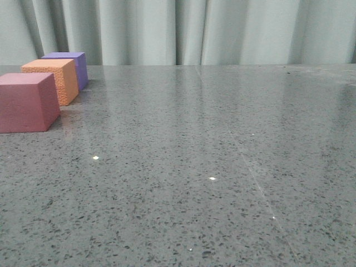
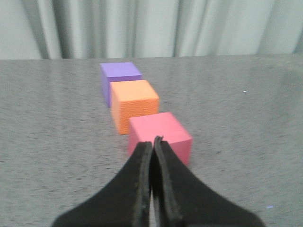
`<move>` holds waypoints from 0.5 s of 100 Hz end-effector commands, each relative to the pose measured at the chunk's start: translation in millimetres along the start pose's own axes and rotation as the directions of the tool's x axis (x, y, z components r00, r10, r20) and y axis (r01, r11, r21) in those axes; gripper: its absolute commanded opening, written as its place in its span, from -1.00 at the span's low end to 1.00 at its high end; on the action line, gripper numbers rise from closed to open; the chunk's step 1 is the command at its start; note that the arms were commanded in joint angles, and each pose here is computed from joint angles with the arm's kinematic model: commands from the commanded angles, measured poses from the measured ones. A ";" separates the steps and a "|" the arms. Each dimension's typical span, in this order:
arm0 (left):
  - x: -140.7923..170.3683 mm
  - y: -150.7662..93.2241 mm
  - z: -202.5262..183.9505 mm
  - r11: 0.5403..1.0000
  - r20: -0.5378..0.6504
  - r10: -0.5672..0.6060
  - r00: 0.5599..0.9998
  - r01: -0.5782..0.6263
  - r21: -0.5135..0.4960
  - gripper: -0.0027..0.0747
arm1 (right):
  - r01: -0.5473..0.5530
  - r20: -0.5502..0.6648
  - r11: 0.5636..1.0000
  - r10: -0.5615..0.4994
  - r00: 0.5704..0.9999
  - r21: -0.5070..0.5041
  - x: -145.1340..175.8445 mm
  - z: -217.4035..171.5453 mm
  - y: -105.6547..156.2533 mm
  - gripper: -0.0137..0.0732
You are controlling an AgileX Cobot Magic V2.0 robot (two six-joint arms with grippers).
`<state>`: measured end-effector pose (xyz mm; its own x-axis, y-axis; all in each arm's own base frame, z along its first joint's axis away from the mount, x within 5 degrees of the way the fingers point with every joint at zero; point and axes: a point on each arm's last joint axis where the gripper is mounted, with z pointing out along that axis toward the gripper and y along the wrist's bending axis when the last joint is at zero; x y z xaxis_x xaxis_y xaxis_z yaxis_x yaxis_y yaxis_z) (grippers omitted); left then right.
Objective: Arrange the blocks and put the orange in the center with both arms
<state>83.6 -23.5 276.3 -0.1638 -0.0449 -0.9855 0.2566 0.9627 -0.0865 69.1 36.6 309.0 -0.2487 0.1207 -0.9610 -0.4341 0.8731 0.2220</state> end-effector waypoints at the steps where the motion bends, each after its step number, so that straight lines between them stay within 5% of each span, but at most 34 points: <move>1: -11.5 4.1 -5.3 0.995 0.140 0.083 0.987 -0.075 -0.060 -0.98 | 0.025 0.094 0.999 -0.022 0.995 -0.032 -13.6 -2.0 4.3 -0.96; 50: 52.7 22.2 -22.3 0.955 0.244 0.126 0.962 -0.051 -0.291 -0.98 | 0.025 0.094 0.999 -0.022 0.995 -0.032 -13.6 -2.0 4.3 -0.96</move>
<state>63.0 -0.6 217.3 -0.0160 0.0264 -0.9995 0.0071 0.9996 0.0262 69.1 36.6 309.0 -0.2487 0.1207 -0.9610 -0.4341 0.8731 0.2220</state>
